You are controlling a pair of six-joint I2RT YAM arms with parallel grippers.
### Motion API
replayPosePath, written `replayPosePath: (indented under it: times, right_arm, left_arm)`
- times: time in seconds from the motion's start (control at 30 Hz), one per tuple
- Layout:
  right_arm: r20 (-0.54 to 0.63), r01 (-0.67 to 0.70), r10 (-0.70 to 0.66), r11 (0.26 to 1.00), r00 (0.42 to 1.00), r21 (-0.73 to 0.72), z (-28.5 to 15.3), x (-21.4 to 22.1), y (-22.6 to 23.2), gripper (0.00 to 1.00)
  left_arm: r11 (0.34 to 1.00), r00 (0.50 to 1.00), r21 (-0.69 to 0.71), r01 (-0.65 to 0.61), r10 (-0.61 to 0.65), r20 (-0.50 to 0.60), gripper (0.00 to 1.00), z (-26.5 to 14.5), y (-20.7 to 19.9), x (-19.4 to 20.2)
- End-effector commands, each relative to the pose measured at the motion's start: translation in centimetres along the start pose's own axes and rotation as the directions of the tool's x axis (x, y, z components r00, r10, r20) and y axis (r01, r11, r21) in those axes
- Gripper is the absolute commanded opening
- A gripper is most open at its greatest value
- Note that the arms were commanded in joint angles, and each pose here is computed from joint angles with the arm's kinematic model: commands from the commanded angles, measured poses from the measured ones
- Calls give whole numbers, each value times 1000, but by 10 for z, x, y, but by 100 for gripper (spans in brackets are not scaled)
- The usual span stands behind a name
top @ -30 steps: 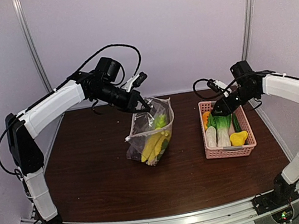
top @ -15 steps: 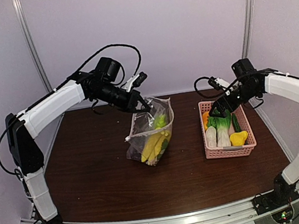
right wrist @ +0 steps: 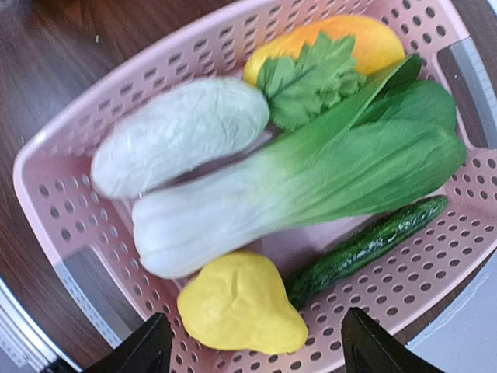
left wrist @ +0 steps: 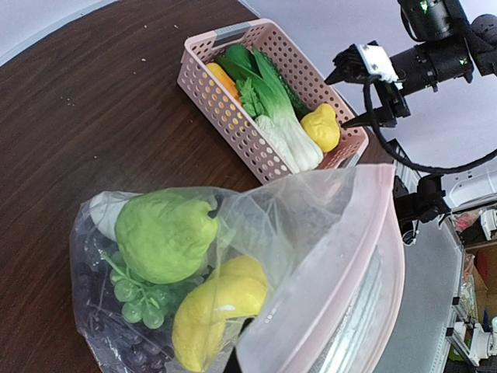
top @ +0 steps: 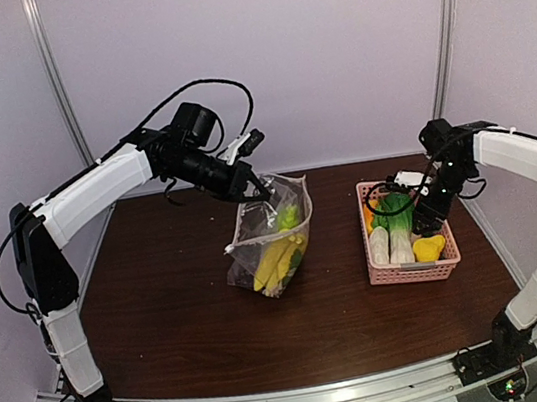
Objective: Place the food in the zip-top bag and seal the zipper
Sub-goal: Pick up the fake fruit from the bin.
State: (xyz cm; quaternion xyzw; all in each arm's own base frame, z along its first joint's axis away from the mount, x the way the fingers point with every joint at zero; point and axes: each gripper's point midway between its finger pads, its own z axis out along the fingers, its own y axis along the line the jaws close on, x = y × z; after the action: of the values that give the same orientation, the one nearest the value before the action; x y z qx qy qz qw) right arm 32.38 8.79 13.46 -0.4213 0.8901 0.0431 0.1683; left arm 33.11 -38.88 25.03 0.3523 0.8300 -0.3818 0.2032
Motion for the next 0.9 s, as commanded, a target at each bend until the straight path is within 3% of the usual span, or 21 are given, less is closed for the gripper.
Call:
replayPosePath:
  times: [0.0,0.53,0.63,0.87]
  right_arm:
    - [-239,218,-214,976,947,-11,-5,51,-3,78]
    - [-280,149,-201,969,939,-197,53,65,16,86]
    - [-299,138,-207,962,931,-238,60,71,22,93]
    - [-272,144,-196,970,942,-198,47,60,16,73]
  left_arm:
    - [999,998,16,-28,27,53,0,-10,-10,-15]
    - [999,998,16,-34,33,56,0,-11,-12,-16]
    - [999,998,15,-33,32,55,0,-11,-12,-15]
    - [999,998,14,-33,32,55,0,-11,-12,-15]
